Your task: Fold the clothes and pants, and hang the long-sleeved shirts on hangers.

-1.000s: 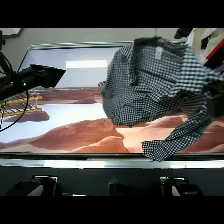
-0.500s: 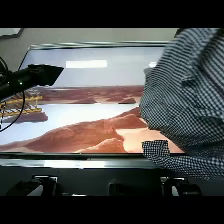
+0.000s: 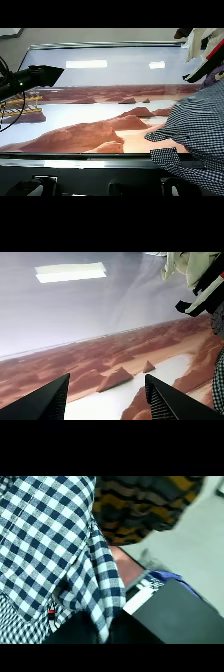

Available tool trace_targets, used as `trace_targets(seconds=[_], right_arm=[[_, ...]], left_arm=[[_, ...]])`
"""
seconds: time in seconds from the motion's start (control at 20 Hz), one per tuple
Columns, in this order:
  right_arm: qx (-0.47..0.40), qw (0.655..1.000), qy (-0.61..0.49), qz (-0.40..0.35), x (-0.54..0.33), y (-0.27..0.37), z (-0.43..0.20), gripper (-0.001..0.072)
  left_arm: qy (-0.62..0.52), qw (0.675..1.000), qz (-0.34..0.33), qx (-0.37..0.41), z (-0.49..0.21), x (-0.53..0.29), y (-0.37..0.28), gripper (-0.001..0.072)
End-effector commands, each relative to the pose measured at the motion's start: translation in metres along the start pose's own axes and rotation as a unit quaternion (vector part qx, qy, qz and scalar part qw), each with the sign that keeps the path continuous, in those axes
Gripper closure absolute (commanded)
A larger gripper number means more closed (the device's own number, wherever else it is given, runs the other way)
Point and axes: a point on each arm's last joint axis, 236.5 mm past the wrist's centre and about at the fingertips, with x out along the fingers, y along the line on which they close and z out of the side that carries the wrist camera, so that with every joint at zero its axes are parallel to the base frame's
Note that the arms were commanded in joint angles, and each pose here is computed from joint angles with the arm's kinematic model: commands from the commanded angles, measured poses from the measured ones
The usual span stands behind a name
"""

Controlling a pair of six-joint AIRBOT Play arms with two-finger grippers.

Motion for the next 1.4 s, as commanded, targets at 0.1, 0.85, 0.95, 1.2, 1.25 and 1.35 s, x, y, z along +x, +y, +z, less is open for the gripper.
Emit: trace_targets(seconds=[0.1, 0.85, 0.95, 1.2, 1.25, 1.35], right_arm=[[0.006, 0.980, 0.017, -0.197, 0.004, -0.060, 0.016, 0.0693], [0.007, 0.933, -0.150, -0.328, 0.040, -0.026, 0.132, 0.0694], [0.012, 0.918, -0.149, -0.368, 0.053, -0.032, 0.139, 0.0693], [0.049, 0.901, -0.204, -0.379, 0.055, -0.041, 0.178, 0.0693], [0.048, 0.899, -0.209, -0.382, 0.056, -0.040, 0.184, 0.0693], [0.040, 0.897, -0.217, -0.383, 0.063, -0.034, 0.197, 0.0693]], left_arm=[[0.000, 1.000, 0.001, -0.001, 0.000, 0.001, 0.001, 0.0151], [0.009, 1.000, 0.021, 0.015, -0.005, 0.004, 0.013, 0.0151], [0.011, 1.000, 0.021, 0.014, -0.006, 0.006, 0.014, 0.0151], [0.018, 1.000, 0.022, 0.010, -0.010, 0.011, 0.018, 0.0151], [0.021, 0.999, 0.023, 0.008, -0.012, 0.013, 0.020, 0.0151], [0.026, 0.999, 0.024, 0.005, -0.015, 0.016, 0.023, 0.0151]])
